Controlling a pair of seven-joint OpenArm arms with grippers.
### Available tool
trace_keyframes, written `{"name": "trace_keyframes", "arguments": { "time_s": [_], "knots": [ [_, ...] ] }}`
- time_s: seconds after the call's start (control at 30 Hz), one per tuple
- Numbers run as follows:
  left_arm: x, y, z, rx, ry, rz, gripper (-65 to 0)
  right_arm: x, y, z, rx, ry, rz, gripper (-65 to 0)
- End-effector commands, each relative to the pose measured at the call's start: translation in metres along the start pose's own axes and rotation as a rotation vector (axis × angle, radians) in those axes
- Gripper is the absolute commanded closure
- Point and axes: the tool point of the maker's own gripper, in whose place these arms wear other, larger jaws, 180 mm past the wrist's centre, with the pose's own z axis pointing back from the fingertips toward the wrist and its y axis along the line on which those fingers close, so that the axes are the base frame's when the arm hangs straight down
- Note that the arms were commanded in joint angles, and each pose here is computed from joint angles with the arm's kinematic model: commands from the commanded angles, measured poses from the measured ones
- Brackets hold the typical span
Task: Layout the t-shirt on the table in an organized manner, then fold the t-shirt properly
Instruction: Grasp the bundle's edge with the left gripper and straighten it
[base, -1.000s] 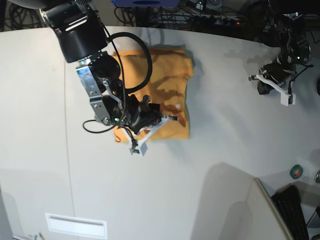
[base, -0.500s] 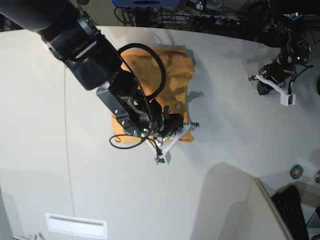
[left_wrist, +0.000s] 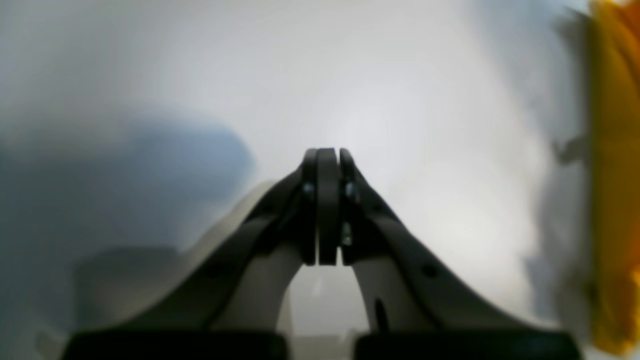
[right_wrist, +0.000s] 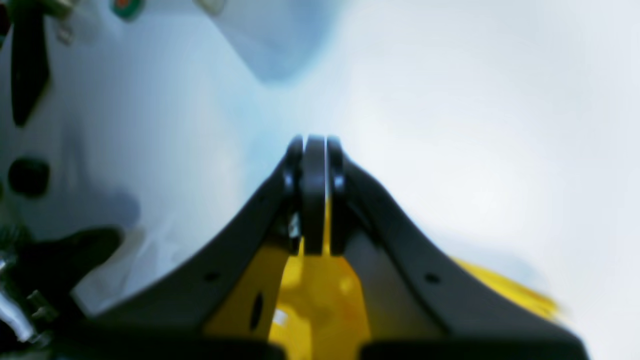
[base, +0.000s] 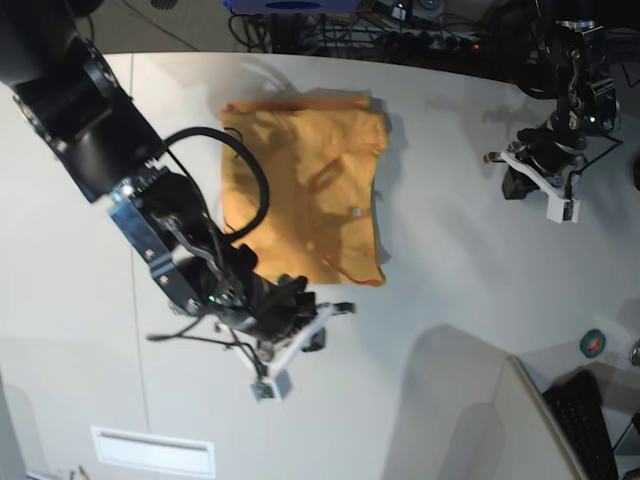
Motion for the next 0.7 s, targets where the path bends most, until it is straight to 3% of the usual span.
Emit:
{"name": "trace_keyframes", "arguments": {
  "time_s": [0.0, 0.1, 0.17, 0.27, 0.3, 0.47, 0.67],
  "knots": [
    [0.023, -0.005, 0.006, -0.02, -0.054, -0.021, 0.0, 0.018, -0.001, 0.012, 0.005, -0.063, -0.015, 0.0],
    [0.042, -0.039, 0.011, -0.129, -0.095, 0.05, 0.0, 0.025, -0.053, 0.051, -0.102, -0.13, -0.057, 0.0],
    [0.048, -0.065, 0.012, -0.225, -0.113, 0.107, -24.0, 0.024, -0.086, 0.079, -0.168, -0.166, -0.079, 0.0],
    [0.049, -0.115, 0.002, -0.369, -0.092, 0.095, -59.9, 0.019, -0.125, 0.115, -0.253, -0.207, -0.127, 0.0],
    [0.048, -0.131, -0.002, -0.406, -0.076, 0.081, -65.0, 0.015, -0.14, 0.128, -0.29, -0.217, -0.143, 0.0],
    [0.031, -0.181, -0.029, -0.515, 0.005, 0.097, -65.0, -0.006, -0.178, 0.168, -0.36, -0.236, -0.176, 0.0],
    [0.018, -0.194, -0.055, -0.527, 0.068, 0.181, -65.0, -0.026, -0.2, 0.193, -0.395, -0.234, -0.197, 0.0]
  ]
}}
